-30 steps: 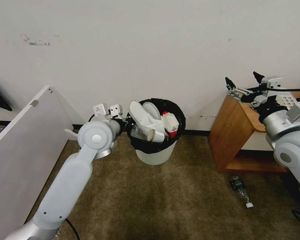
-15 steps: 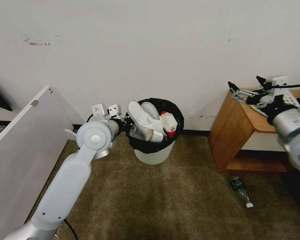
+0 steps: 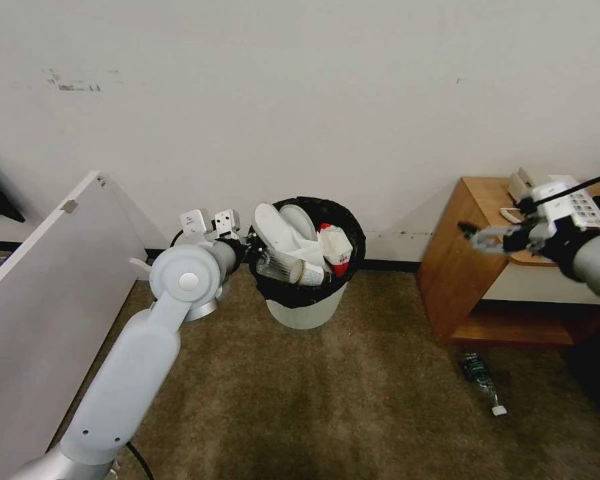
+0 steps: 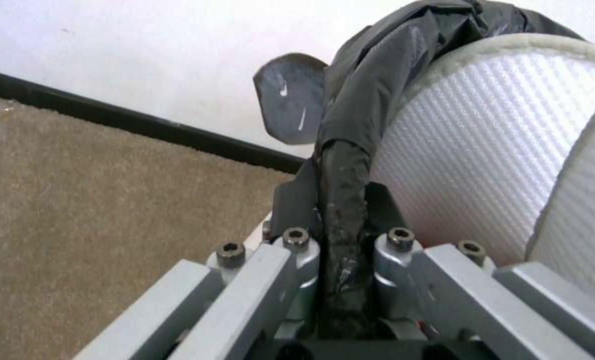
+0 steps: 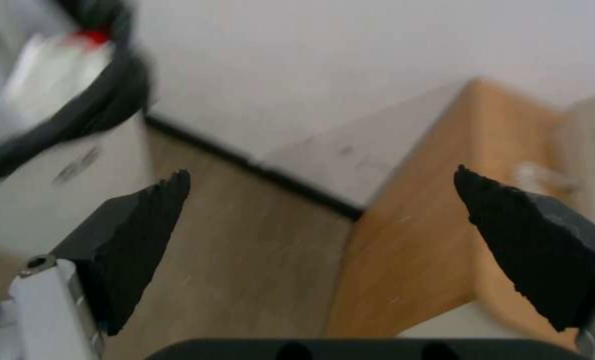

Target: Pick up the trash bin, then pick up the garbage from the floor and place it into the trash bin.

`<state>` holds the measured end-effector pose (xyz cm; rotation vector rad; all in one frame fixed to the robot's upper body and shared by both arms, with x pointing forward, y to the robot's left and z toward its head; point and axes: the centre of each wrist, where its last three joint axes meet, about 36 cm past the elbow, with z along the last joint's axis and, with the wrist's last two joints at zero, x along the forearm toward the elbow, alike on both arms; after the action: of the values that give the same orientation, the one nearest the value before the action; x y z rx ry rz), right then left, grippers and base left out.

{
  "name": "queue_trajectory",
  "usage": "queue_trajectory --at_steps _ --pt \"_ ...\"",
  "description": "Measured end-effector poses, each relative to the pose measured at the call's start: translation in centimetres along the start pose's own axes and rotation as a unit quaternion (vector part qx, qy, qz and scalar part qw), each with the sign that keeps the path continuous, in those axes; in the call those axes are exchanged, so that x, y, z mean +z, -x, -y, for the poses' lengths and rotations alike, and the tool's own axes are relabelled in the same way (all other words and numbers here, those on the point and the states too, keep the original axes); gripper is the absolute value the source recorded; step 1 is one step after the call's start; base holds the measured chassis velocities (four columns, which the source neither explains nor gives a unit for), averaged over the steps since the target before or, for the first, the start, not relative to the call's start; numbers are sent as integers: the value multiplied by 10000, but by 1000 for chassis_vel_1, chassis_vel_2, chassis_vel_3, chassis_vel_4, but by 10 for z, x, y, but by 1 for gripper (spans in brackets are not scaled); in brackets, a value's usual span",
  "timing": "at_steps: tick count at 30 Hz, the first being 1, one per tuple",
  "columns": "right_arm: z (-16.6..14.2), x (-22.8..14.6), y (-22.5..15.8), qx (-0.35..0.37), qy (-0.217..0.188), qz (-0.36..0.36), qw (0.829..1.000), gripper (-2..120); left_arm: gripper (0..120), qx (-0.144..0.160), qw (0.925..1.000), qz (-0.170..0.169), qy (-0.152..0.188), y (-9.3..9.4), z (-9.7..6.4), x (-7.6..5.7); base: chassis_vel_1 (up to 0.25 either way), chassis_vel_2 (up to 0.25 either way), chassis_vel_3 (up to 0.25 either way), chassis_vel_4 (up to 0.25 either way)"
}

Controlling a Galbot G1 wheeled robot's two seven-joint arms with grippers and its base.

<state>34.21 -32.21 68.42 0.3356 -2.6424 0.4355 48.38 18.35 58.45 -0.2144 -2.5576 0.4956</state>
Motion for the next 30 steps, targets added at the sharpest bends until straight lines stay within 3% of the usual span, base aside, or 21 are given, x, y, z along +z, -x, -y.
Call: queue_trajectory --at_steps 17,20,30 --pt "-33 46 13 -1467 -306 -302 9882 100 4 -13 10000 2 13 -4 -2 3 0 0 0 0" --pt "-38 69 21 -1863 -600 -443 9797 100 4 -18 10000 -14 9 -5 -3 5 0 0 0 0" --pt "-34 118 41 -2044 -883 -981 9699 100 4 -38 10000 -8 10 -6 -4 6 0 0 0 0"
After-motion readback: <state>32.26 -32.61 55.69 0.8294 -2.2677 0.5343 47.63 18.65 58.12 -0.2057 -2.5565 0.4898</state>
